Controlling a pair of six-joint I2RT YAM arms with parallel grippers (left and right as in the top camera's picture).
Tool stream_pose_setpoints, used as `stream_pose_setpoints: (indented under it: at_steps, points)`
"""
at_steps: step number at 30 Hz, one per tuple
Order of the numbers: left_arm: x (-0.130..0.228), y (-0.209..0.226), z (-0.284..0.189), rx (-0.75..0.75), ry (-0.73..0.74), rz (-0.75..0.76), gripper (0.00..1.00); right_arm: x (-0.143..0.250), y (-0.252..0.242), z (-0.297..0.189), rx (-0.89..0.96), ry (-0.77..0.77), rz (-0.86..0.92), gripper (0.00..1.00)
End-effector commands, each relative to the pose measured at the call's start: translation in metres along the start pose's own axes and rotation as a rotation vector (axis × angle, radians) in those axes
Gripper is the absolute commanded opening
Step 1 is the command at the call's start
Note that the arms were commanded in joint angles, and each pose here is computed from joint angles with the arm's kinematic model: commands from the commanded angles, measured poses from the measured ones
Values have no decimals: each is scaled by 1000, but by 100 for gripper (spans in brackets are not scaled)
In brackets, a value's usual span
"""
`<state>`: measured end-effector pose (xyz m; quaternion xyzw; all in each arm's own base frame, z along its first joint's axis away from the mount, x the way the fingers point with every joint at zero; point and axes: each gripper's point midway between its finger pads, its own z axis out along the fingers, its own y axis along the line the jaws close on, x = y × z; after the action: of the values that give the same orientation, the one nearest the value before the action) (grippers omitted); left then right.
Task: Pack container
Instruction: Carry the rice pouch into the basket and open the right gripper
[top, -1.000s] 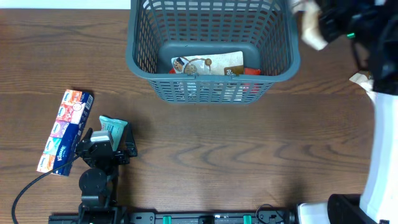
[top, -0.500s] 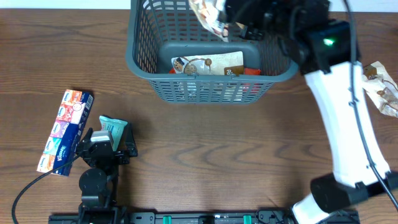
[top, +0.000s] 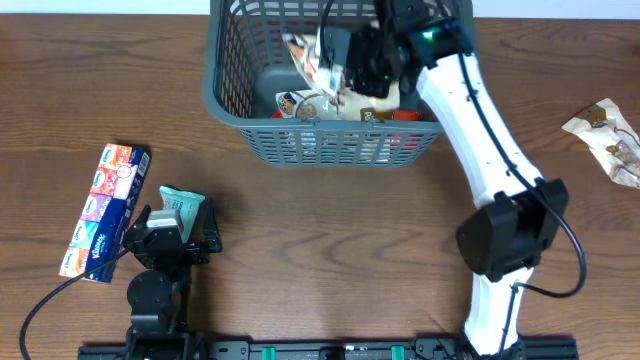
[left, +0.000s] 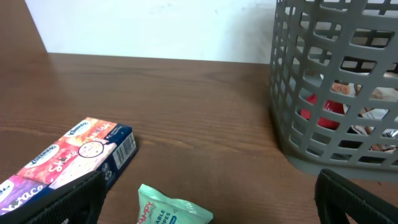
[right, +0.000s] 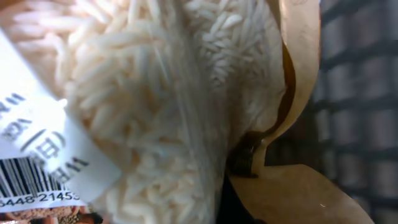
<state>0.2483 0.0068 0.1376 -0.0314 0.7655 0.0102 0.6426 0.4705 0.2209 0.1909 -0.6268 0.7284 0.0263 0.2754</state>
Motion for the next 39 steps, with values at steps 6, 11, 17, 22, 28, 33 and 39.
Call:
stream_pose_setpoints:
  at_steps: [6, 11, 17, 22, 28, 33, 39]
  points:
    - [8, -1, 1, 6, 16, -3, 99, 16, 10, 11, -47, 77, 36, 1]
    - [8, -1, 1, 6, 17, -3, 99, 15, 9, 11, -41, 75, 93, 45]
    - [10, -1, 1, 5, 27, -2, 99, 12, 9, 8, -40, 65, 202, 56]
    - [11, -1, 1, 5, 27, -2, 99, -8, -5, -27, 31, -5, 182, 55]
    - [11, -1, 1, 5, 28, -2, 99, -25, -58, -133, 263, -163, 257, 60]
    - [11, -1, 1, 5, 31, -2, 99, 33, -89, -213, 396, -207, 426, 62]
    - [11, -1, 1, 5, 30, -2, 98, 184, -95, -261, 482, -32, 810, 63]
